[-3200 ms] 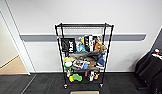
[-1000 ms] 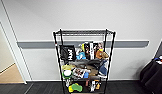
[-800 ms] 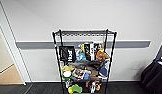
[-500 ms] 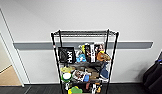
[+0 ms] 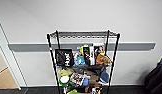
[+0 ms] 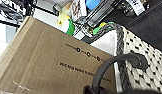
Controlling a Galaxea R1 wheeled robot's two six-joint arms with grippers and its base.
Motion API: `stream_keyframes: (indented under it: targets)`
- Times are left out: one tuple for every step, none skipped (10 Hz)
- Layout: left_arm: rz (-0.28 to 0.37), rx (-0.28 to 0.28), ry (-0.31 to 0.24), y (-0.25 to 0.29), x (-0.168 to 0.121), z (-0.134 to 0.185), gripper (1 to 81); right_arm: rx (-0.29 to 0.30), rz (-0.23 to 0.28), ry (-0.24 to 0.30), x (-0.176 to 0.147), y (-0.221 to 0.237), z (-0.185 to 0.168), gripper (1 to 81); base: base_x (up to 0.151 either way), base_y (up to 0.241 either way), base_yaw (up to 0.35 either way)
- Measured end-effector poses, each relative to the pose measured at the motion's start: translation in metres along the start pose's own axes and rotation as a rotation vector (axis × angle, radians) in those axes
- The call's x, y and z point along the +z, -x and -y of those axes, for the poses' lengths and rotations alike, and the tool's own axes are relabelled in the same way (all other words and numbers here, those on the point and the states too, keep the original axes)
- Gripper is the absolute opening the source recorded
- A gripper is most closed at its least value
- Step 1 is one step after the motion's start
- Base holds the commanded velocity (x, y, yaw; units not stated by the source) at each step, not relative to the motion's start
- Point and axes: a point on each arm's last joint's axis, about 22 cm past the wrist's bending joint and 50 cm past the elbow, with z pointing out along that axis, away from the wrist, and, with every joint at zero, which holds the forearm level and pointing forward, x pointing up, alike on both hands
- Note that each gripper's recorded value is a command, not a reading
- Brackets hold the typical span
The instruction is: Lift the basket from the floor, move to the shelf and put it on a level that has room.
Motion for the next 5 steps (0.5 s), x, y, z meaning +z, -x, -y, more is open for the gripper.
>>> stream_keyframes:
  targets:
    - [-0.002, 0.0, -0.002, -0.0003, -0.0009, 0.0007, 1.0, 0.0, 0.002, -0.001, 0.0002, 0.0008, 0.0003, 1.0, 0.143, 0.0, 0.0]
    - [0.0, 0.0, 0.001, 0.0004, 0.0005, -0.0007, 1.0, 0.0, 0.0, 0.003, -0.0013, -0.0003, -0.0012, 1.0, 0.133, 0.0, 0.0]
    - [0.0, 0.0, -0.001, 0.0004, -0.0007, 0.0003, 1.0, 0.0, 0.003, 0.0, -0.0001, 0.0011, 0.0002, 1.0, 0.133, 0.0, 0.0]
    - [-0.001, 0.0, -0.004, 0.0002, -0.0023, 0.0017, 1.0, 0.0, 0.004, -0.003, 0.0006, 0.0021, 0.0011, 1.0, 0.133, 0.0, 0.0]
    - [-0.001, 0.001, -0.002, -0.0001, -0.0011, 0.0006, 1.0, 0.0, 0.004, -0.002, 0.0006, 0.0017, 0.0009, 1.0, 0.134, 0.0, 0.0]
